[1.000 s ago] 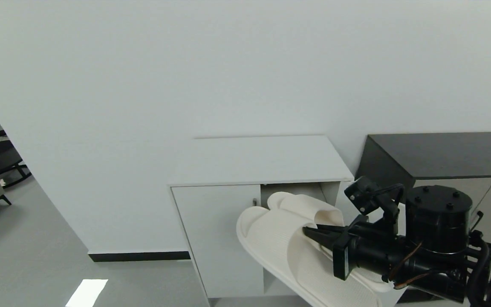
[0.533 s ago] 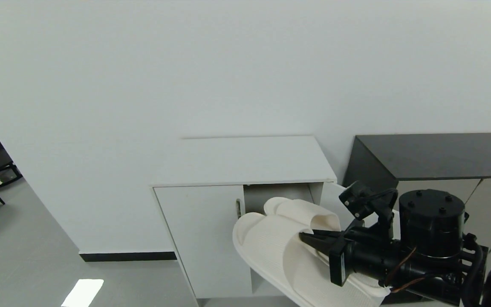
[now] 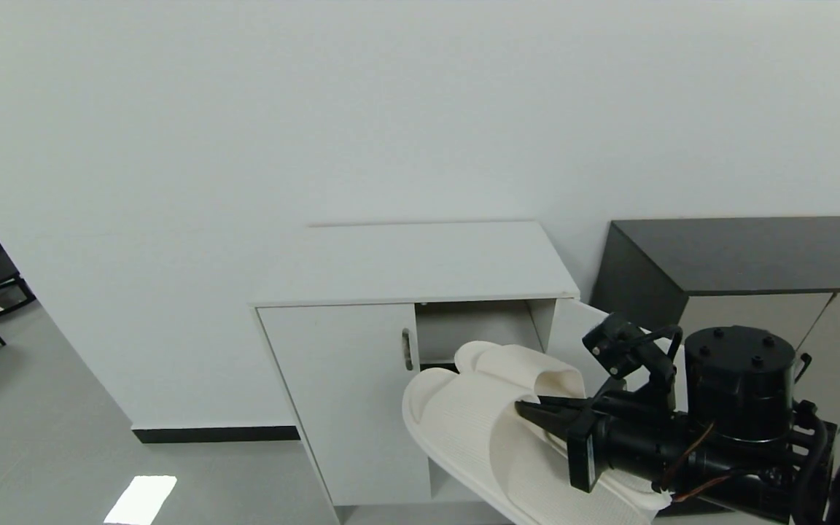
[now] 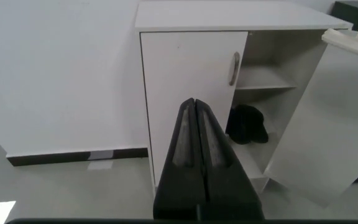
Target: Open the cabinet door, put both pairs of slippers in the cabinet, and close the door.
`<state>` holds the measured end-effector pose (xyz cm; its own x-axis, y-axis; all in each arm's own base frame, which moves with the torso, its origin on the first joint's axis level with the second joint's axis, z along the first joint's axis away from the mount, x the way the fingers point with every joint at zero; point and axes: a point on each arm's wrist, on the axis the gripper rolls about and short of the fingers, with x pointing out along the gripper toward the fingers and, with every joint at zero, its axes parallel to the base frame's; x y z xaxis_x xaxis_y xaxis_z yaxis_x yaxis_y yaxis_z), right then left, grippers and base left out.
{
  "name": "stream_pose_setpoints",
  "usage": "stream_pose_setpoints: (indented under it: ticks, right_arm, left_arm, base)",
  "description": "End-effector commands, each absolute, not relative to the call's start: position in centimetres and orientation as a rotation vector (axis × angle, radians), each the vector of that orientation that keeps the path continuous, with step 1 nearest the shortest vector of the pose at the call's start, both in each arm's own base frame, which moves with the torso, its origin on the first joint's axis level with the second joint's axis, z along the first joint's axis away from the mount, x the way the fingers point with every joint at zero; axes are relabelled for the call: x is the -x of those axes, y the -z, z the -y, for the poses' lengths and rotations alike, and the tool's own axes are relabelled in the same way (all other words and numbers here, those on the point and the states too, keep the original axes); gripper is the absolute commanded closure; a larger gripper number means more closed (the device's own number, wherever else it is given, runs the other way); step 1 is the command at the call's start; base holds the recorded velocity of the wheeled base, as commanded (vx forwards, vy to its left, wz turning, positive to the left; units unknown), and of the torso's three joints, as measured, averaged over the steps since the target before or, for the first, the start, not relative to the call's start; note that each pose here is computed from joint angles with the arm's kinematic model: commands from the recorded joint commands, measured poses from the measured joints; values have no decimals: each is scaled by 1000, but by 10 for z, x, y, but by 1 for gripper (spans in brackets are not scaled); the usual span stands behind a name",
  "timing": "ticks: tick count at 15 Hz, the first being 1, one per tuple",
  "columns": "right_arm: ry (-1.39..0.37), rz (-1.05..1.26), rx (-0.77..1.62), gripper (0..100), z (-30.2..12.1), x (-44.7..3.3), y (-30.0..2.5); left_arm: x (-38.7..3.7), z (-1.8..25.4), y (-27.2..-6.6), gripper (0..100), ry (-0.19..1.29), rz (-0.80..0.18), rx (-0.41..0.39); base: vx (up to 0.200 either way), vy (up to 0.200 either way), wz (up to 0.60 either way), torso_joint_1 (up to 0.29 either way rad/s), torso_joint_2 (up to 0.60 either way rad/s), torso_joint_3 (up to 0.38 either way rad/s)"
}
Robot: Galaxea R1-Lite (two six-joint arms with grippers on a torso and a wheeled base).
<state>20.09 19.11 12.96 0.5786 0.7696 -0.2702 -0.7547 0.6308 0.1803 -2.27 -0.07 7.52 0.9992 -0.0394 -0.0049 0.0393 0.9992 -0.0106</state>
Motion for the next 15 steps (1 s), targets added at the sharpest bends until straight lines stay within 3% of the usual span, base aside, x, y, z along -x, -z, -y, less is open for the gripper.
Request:
stream_pose_setpoints:
  ticks: [1, 15]
  right_arm:
    - [-892, -340, -47, 100, -191, -201, -129]
    - [-901, -343, -48, 100, -191, -201, -129]
  left_arm:
    - [23, 1, -75, 100, 40, -6, 11]
    - [23, 1, -75, 100, 40, -6, 11]
  base:
    - [0, 0, 0, -188, 388, 207]
    - [0, 0, 0, -235, 527, 291]
